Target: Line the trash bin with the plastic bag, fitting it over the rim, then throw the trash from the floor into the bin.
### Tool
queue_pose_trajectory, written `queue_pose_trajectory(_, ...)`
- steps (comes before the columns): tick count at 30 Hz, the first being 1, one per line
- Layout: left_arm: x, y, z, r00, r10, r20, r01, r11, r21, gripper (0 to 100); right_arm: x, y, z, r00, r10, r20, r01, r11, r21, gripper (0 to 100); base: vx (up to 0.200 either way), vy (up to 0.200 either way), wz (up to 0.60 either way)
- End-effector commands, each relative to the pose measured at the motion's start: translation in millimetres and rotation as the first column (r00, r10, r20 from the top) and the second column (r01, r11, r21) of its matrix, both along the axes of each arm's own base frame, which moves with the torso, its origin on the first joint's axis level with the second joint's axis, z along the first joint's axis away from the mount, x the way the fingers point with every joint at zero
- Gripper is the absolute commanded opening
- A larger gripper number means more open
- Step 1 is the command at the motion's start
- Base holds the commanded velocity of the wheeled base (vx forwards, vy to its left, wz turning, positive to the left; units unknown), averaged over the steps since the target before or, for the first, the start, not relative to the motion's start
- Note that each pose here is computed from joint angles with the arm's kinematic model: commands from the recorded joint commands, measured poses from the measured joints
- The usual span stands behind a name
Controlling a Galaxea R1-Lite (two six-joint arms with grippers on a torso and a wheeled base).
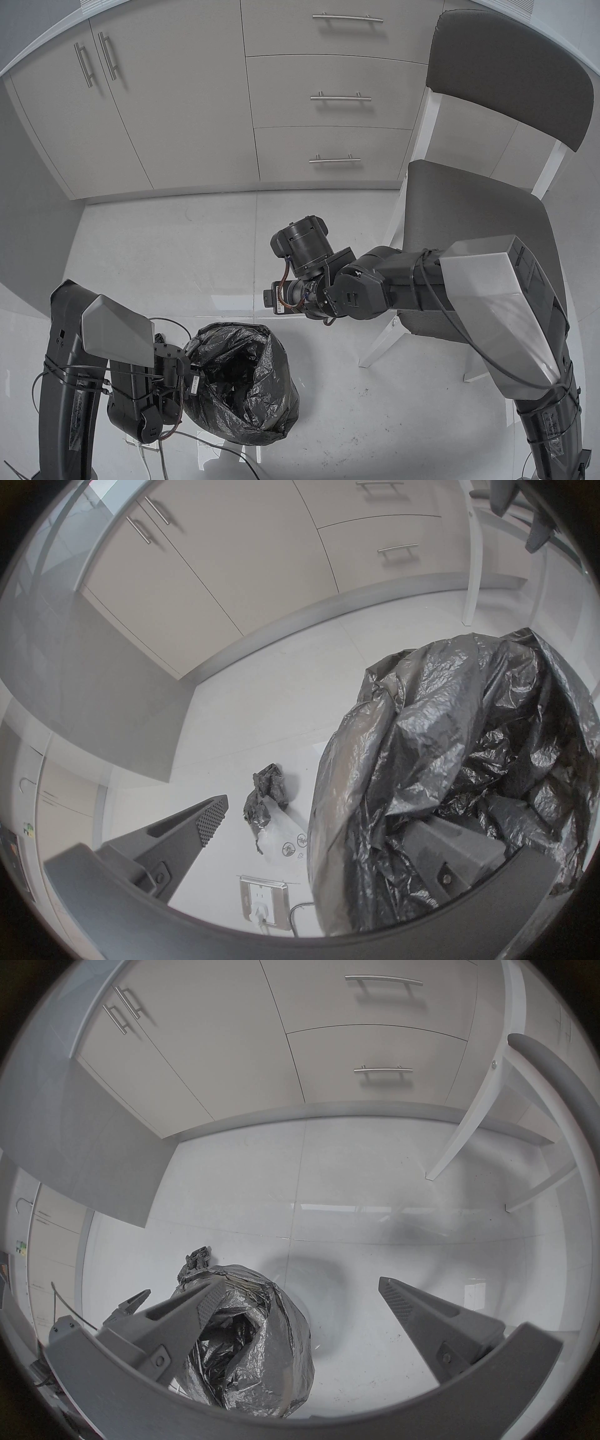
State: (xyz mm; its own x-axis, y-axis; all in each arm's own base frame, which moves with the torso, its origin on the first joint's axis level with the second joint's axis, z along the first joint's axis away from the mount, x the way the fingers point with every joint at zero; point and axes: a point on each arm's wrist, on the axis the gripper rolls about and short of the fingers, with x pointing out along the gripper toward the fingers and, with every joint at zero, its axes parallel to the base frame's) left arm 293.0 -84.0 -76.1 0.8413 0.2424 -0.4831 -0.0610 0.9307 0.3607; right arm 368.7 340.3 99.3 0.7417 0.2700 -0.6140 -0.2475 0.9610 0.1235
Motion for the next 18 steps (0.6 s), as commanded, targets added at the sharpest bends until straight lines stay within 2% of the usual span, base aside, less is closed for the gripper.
queue_pose_trajectory(1, 10, 5, -10, 1.000, 0.007, 0.004, -0.007, 1.000, -0.019, 100, 1, 1, -5, 1.000, 0.001, -0.002, -0.001, 1.000, -0.004, 100, 0.000, 0.000, 0.00)
queue_pose_trajectory(12, 24, 6, -9, 0.999, 0.007, 0.050, -0.004, 0.998, -0.065, 100, 1, 1, -4, 1.000, -0.001, 0.000, 0.001, 1.000, 0.000, 100, 0.000, 0.000, 0.00)
queue_pose_trajectory(18, 19, 5, -8, 0.999, 0.017, 0.042, -0.013, 0.996, -0.089, 100, 1, 1, -2, 1.000, 0.000, 0.002, 0.000, 1.000, 0.001, 100, 0.000, 0.000, 0.00)
